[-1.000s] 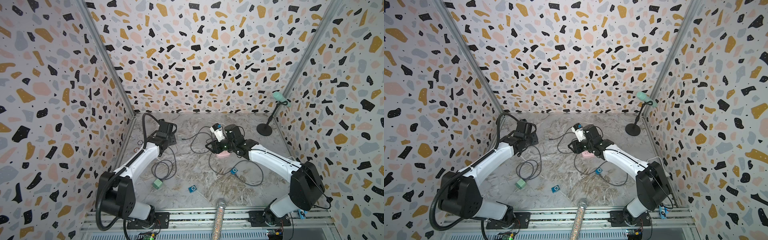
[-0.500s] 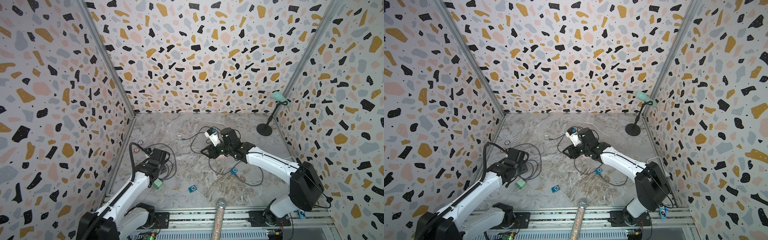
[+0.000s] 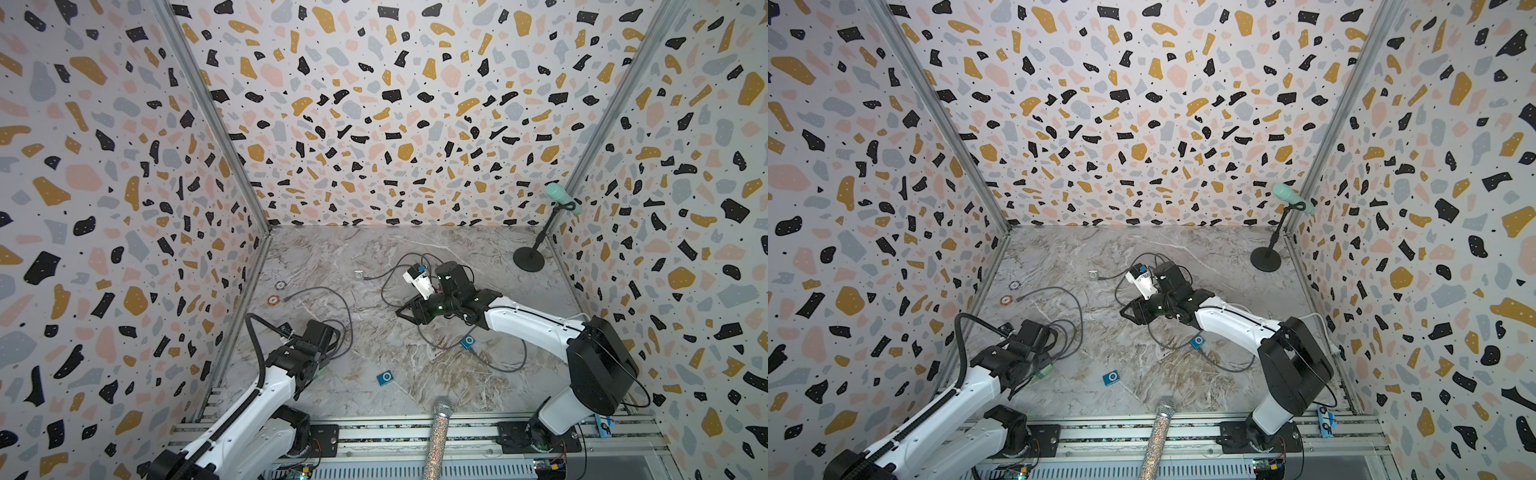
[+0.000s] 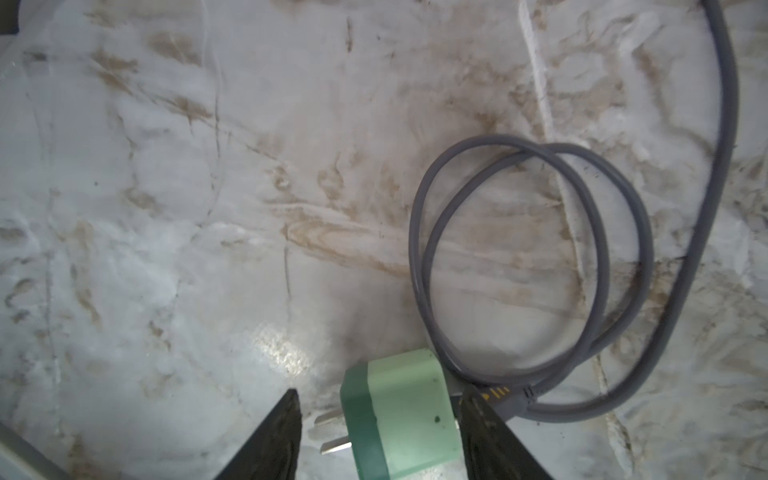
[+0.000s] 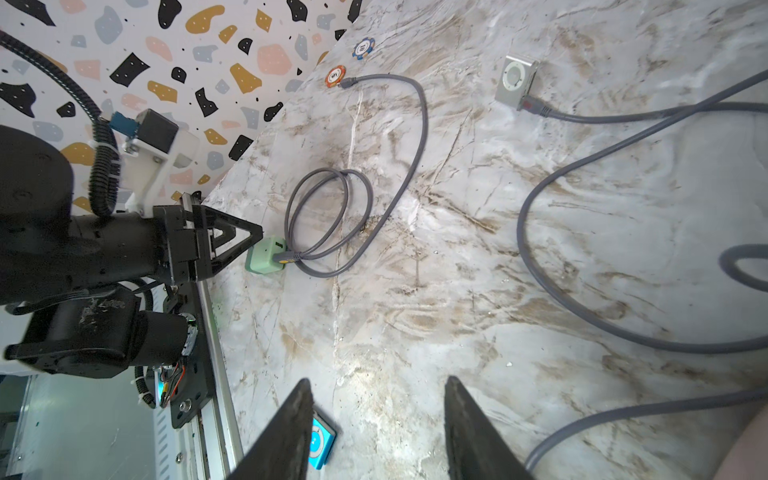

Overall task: Charge mp3
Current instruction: Pick up the plug from the center of the board.

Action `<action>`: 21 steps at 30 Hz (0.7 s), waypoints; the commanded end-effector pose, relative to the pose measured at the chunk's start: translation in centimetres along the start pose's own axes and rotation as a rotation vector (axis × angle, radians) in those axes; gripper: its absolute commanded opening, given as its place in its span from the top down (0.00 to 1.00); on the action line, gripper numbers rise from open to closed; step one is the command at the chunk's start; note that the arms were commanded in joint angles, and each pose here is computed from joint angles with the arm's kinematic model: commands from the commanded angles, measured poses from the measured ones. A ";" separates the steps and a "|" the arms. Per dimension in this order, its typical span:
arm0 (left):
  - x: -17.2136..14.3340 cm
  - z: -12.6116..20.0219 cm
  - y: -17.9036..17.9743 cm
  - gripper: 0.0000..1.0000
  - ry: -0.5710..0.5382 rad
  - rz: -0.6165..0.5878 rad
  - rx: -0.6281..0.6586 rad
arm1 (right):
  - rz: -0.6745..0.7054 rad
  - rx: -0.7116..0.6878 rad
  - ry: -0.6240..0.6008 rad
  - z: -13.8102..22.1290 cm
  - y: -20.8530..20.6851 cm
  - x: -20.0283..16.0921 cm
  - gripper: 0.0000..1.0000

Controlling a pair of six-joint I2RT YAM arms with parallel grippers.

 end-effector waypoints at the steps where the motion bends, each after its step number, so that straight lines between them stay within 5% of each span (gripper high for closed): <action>1: -0.4 -0.2 -0.3 0.38 0.008 0.036 0.006 | 0.027 0.036 -0.008 -0.1 0.5 0.5 0.49; 16: -1.2 -2.5 -0.8 0.37 0.016 0.044 0.017 | 0.023 0.046 0.013 -0.8 0.1 0.3 0.49; 21: -1.1 -2.3 -0.6 0.47 -0.006 0.061 0.008 | 0.016 0.057 0.023 -0.9 0.1 0.1 0.49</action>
Point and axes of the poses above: each gripper's point midway between its finger pads, its own z axis back along the fingers, its own y axis along the line the jaws close on, x = y × z, the point moved 10 cm from there along z, back along the fingers, and after that the axes turned 6 degrees about -z, right-handed, at the moved point
